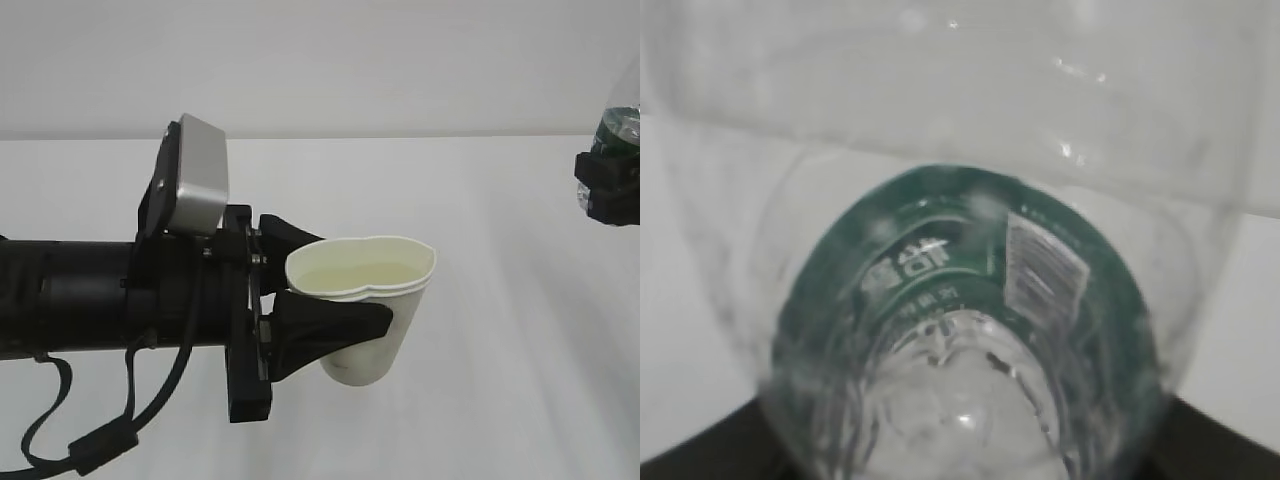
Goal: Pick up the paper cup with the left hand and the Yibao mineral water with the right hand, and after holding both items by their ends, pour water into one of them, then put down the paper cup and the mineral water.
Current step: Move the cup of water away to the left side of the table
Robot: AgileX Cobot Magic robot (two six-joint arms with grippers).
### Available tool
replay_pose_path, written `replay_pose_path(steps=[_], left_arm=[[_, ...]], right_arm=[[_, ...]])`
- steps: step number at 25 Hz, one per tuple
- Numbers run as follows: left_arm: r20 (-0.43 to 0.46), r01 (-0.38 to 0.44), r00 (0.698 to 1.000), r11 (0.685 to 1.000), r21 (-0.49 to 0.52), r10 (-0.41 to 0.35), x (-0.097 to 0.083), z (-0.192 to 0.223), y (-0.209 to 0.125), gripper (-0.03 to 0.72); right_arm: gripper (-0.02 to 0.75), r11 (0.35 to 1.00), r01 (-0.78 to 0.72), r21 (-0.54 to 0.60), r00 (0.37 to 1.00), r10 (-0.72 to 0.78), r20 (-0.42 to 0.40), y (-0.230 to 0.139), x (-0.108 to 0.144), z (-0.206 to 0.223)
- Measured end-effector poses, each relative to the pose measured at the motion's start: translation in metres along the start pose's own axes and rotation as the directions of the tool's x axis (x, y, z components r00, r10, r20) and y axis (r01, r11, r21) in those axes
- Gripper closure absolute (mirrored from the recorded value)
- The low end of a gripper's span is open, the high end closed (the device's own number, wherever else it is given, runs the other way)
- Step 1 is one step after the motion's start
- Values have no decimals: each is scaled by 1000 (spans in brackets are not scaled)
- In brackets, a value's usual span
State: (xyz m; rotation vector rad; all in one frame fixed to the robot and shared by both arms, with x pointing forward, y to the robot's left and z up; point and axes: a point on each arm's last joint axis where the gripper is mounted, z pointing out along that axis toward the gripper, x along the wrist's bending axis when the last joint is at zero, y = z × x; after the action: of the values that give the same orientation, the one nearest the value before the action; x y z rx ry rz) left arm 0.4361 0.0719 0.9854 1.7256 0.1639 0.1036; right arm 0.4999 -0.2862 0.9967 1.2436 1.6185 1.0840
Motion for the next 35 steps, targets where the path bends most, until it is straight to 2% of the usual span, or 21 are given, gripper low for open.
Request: replay_pose_path(steps=[14,24,35], left_arm=[[-57,47,997,998,-40,-49,5,0,3,315],[-112,31,993,998,-53,-37,10,-1,4,315],[-212,7,977,997,-72,-22,19,-3,6,315]], right_arm=[[332,1000,0,0,1000,0,0,0,0,0],[333,1000,0,0,1000,0,0,0,0,0],[333,1000,2,0,1000,-2,0,0,0,0]])
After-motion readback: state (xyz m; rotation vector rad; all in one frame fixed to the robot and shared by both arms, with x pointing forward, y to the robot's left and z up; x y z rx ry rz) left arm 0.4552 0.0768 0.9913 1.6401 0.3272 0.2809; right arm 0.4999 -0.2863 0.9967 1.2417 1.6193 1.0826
